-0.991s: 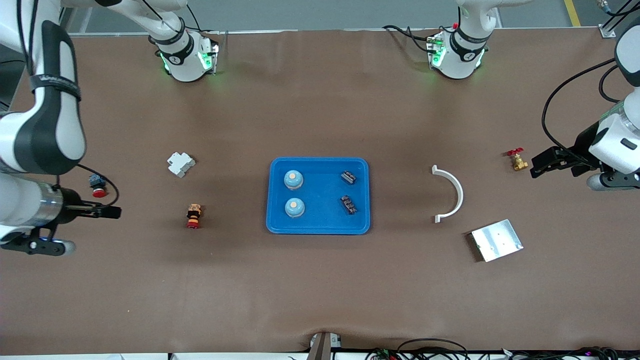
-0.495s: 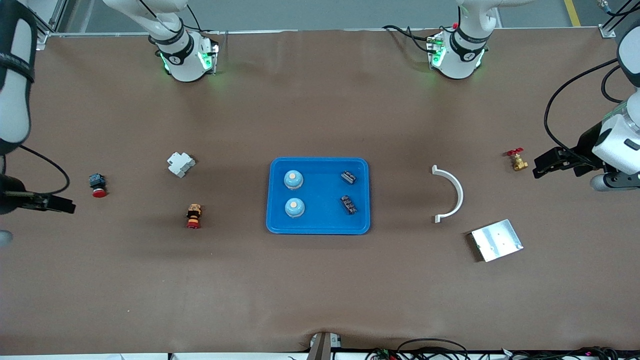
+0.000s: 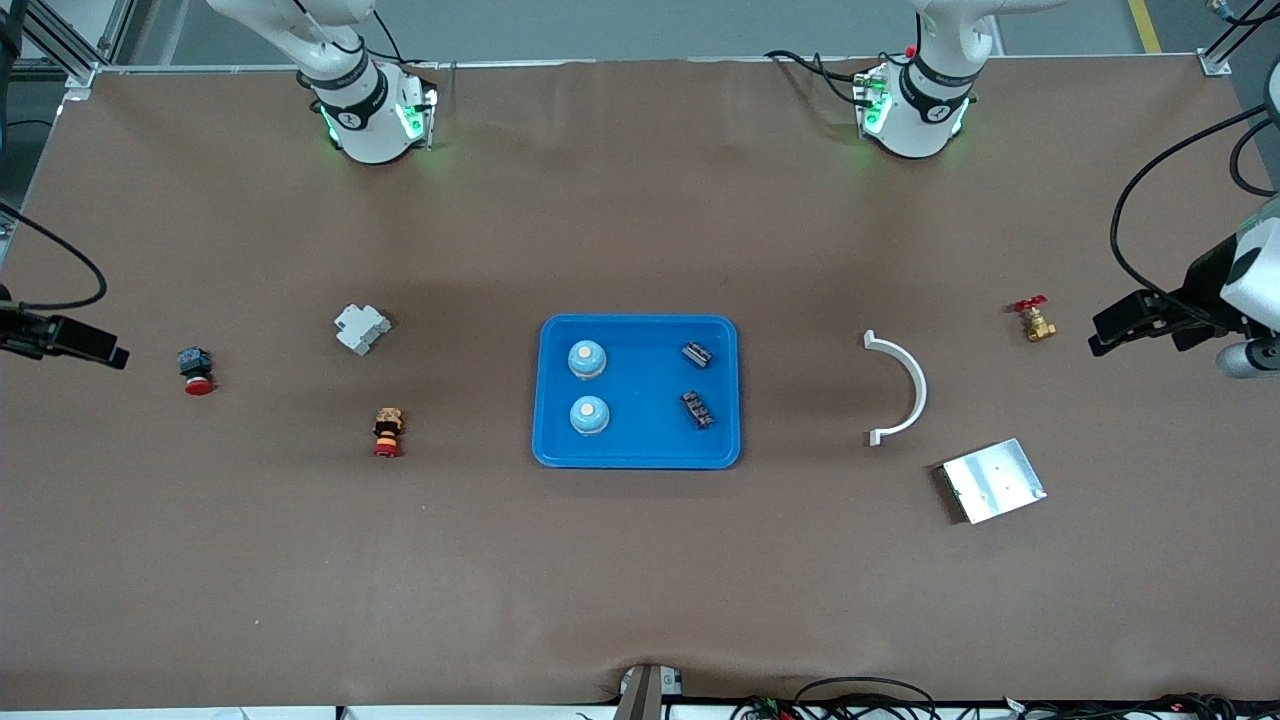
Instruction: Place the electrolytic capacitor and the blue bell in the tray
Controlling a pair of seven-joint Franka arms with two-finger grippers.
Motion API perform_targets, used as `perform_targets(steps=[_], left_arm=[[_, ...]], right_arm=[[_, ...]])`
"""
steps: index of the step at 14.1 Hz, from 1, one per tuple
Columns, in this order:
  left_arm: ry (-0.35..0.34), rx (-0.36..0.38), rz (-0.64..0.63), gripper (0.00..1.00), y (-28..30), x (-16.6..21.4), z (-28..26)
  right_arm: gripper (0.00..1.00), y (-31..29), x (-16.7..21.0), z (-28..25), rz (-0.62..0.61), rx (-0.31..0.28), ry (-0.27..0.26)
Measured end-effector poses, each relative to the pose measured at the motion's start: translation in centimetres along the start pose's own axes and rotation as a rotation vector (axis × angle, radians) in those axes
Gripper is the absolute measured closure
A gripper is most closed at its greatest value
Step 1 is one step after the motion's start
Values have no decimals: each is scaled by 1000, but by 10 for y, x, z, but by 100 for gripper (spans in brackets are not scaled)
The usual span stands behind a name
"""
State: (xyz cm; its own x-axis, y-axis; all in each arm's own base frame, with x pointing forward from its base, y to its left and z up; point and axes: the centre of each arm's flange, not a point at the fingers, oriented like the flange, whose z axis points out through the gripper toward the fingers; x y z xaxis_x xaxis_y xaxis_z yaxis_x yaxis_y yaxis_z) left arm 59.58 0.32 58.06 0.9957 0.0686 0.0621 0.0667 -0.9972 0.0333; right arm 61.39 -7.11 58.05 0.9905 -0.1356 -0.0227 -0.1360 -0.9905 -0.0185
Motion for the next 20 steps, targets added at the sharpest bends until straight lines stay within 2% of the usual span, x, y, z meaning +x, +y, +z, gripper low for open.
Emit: perform_targets(steps=[3,6,9,13,20], left_arm=[[-52,5,2,0,-1,-21,-35],[-49,6,-7,0,11,-37,-57],[-53,6,0,0,16,-36,-55],[-60,6,-4,0,14,-34,-51],[-62,6,-5,0,14,-34,-50]], right_arm=[[0,-2,-15,-11,-4,7,14],[0,-2,-19,-15,-5,8,24],[0,-1,-18,-16,-4,3,43],[0,3,-23,-28,-5,-32,67],[0,3,-29,-27,-6,-35,70]])
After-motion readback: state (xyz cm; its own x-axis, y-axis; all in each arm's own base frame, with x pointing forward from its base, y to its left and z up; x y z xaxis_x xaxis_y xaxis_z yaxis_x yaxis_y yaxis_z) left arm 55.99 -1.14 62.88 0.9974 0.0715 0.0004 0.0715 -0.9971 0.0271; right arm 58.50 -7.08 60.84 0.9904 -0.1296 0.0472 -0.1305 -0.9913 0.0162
